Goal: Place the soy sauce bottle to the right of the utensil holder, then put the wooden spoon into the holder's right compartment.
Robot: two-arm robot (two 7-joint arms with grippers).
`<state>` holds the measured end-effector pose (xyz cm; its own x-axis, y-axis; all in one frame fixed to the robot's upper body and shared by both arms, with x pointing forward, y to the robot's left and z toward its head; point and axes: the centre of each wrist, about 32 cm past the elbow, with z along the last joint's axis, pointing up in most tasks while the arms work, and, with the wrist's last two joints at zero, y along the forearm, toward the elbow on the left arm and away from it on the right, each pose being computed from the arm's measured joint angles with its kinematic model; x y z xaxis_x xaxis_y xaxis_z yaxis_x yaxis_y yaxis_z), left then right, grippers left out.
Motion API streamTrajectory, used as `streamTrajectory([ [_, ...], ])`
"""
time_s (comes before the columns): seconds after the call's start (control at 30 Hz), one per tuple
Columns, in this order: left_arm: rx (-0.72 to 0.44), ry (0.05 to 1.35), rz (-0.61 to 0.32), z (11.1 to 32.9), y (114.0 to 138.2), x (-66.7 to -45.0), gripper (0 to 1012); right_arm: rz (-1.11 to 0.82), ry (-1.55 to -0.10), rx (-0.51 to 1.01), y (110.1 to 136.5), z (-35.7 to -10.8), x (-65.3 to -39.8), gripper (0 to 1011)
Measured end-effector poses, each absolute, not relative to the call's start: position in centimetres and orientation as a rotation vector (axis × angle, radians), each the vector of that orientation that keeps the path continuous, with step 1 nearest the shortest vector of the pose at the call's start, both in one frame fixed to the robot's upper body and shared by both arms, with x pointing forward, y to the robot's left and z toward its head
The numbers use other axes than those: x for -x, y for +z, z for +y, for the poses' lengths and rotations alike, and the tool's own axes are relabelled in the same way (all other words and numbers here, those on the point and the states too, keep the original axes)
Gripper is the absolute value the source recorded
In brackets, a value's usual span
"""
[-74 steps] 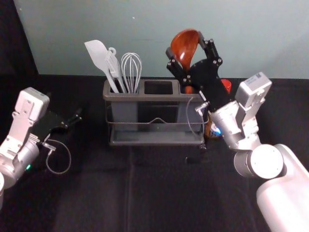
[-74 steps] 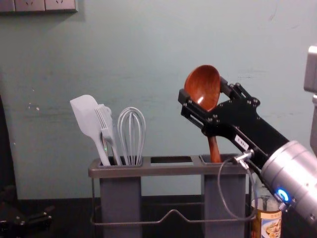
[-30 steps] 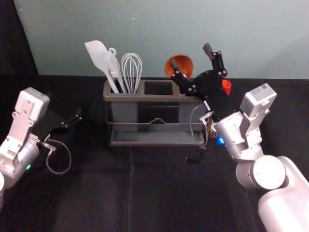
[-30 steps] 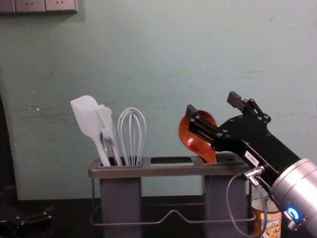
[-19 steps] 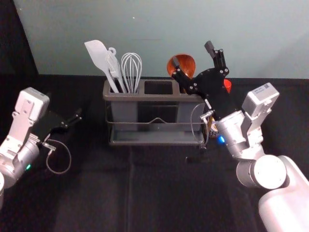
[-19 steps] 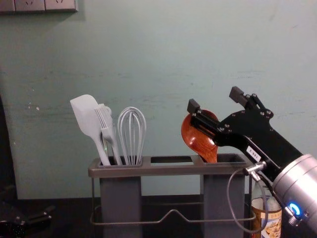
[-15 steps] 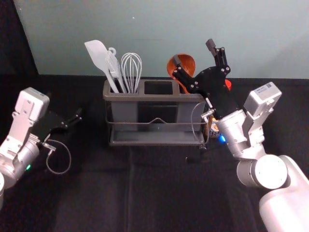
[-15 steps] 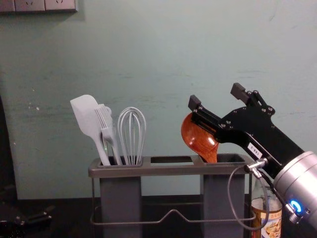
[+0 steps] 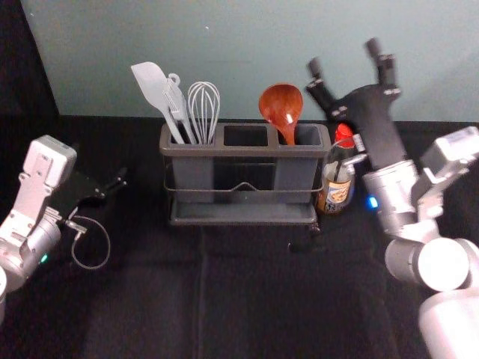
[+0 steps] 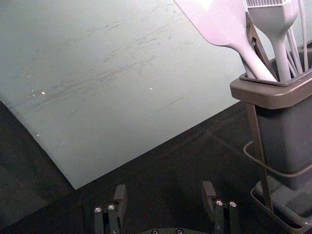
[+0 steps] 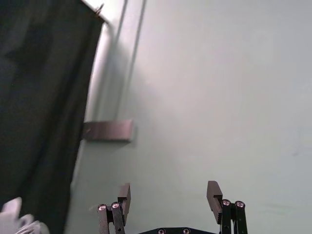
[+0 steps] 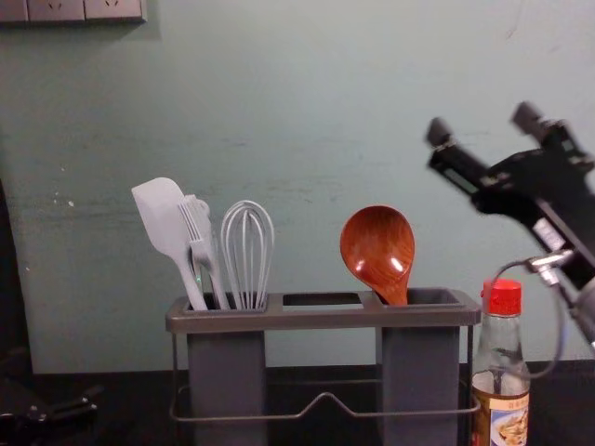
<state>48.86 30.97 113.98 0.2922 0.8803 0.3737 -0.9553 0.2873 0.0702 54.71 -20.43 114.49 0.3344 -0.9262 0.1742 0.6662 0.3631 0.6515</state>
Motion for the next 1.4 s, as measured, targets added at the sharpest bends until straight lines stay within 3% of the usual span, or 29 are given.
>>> streamTrajectory([
  [0.37, -0.304, 1.248, -0.285, 31.0, 114.0, -48.9, 1005, -0.636, -1.228, -0.553, 114.4, -24.5, -53.8, 1003],
  [0.6, -0.304, 1.248, -0.285, 31.0, 114.0, -48.9, 1005, -0.595, -1.336, -0.483, 113.7, -27.0, -52.6, 1003],
  [1.4, -0.305, 1.248, -0.285, 31.0, 114.0, -48.9, 1005, -0.174, -1.454, -0.012, 113.3, -27.3, -50.4, 1003],
])
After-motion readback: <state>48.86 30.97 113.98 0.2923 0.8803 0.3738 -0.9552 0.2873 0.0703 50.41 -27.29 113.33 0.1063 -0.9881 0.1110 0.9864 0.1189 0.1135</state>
